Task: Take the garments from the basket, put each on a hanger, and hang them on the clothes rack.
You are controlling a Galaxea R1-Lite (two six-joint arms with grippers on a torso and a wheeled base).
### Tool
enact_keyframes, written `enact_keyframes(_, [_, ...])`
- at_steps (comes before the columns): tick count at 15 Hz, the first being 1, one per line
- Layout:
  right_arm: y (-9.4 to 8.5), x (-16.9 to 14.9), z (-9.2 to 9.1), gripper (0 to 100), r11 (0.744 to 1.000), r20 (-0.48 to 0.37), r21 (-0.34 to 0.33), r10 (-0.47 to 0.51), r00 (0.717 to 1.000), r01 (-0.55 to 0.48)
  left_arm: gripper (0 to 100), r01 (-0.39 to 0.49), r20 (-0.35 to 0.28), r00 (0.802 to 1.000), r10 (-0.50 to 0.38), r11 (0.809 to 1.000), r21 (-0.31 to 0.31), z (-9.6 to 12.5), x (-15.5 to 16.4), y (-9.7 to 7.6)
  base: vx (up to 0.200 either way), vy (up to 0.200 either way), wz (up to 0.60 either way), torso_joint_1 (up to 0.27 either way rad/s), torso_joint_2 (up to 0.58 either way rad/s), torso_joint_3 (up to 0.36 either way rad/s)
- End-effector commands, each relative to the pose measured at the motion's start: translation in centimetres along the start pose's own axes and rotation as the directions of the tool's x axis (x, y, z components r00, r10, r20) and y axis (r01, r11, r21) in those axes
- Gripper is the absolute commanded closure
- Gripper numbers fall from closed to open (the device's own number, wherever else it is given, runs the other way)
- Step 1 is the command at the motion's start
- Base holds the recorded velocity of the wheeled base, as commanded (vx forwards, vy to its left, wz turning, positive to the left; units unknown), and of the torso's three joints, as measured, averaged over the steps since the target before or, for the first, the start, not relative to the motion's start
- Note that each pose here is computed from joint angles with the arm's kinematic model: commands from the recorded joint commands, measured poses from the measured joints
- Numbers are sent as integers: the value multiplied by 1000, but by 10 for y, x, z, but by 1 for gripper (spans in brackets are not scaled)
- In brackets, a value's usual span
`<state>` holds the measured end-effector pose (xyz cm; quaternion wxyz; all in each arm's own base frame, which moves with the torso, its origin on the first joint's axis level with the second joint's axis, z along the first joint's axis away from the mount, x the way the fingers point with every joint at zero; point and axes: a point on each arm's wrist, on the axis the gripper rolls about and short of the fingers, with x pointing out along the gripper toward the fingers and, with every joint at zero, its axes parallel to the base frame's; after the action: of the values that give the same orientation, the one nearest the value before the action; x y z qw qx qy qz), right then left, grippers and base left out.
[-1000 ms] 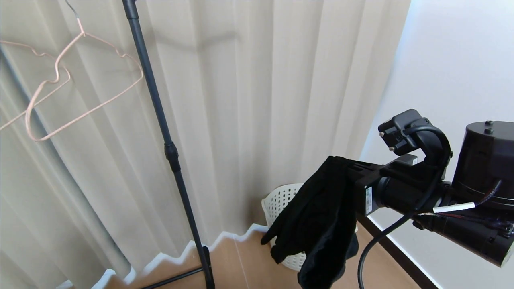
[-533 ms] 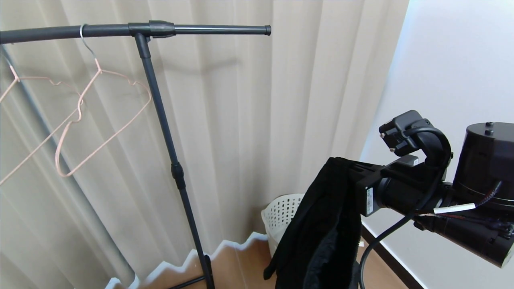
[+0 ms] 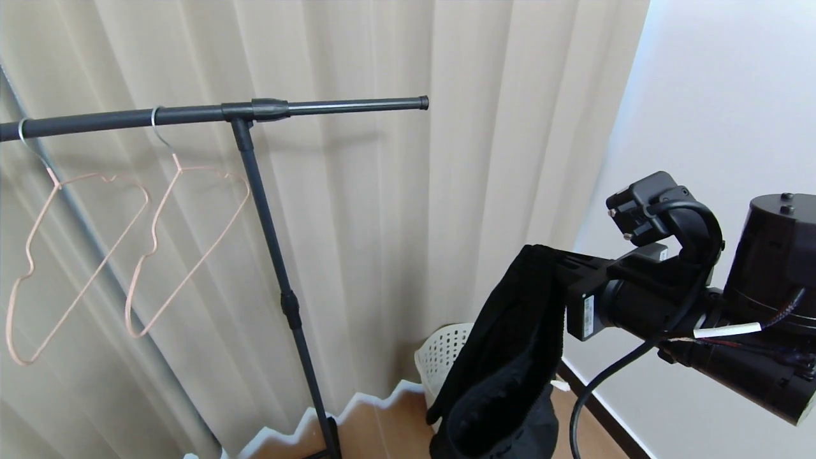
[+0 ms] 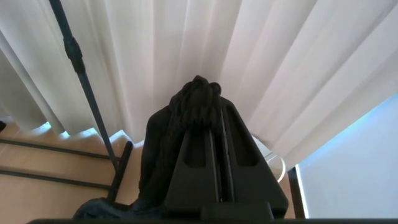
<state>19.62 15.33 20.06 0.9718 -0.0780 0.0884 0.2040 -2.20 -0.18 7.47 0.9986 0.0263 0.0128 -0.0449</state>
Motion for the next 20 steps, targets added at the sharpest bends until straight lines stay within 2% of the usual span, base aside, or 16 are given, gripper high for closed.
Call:
enact_keyframes(1, [-1,1,-2,100,1000,-9,-3,-5,1000,5,0,0,-1,1000,0,1000,0,0,0,0,0,0,0,222,-549,-320])
enact_keyframes(9, [-1,4,-4,100,1000,-12,-5,-8,1000,8,0,0,-1,1000,0,1000,0,0,0,0,0,0,0,245,-579,-336])
enact_keyframes(20, [-1,3,-6,100,1000,-20,-14,-8,1000,7,0,0,-1,1000,0,1000,1,0,0,0,0,0,0,171,-377,-208])
